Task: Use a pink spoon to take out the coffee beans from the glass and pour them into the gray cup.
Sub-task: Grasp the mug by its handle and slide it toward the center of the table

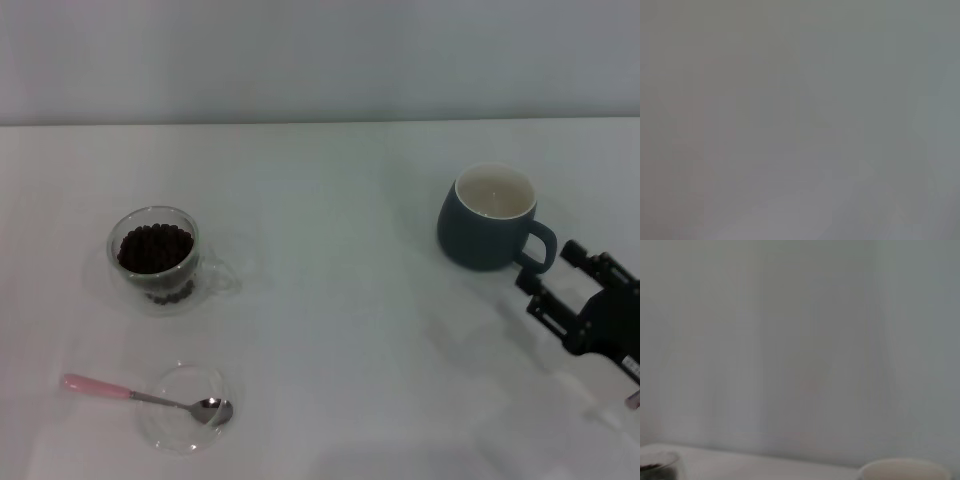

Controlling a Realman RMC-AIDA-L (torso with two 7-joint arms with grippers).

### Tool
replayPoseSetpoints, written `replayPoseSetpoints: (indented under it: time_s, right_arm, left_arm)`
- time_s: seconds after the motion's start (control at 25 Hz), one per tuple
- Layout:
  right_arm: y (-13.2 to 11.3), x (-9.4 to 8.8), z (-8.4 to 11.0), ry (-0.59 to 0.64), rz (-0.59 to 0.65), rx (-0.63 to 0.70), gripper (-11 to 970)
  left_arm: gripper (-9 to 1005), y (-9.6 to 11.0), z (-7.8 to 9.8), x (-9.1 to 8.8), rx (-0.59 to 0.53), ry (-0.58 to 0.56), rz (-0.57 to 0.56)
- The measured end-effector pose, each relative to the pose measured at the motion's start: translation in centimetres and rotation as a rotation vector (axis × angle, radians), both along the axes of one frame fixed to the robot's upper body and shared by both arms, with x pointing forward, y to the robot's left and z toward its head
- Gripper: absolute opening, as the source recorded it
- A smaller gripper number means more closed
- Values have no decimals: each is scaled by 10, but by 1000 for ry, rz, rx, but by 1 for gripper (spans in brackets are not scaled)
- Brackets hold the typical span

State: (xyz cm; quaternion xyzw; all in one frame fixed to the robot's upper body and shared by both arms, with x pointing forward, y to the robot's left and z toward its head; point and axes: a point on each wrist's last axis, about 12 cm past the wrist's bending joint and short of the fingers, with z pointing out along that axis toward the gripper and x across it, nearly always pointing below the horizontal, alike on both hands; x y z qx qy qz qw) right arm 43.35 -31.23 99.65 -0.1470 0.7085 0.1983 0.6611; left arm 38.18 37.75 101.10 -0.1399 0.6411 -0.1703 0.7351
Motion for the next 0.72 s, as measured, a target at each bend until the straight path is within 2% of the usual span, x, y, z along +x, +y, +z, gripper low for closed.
replayPoseSetpoints:
  time_s: [0.12,0.28,0.52,0.72]
  right_arm:
    - [6,0,-5,38,14,-11,725]
    - [6,9,-11,87,-29,-28,725]
    - [0,19,-8,72,-120,-23,725]
    - [0,25,-7,59,-145,-50,724]
  left_arm:
    - [774,-2,-2,2,-5,11,-4]
    - [774,-4,-3,1,-15,16,-4]
    - [775,-4,-3,1,-14,16,-6]
    - [775,-6,-3,2,-13,20,-28]
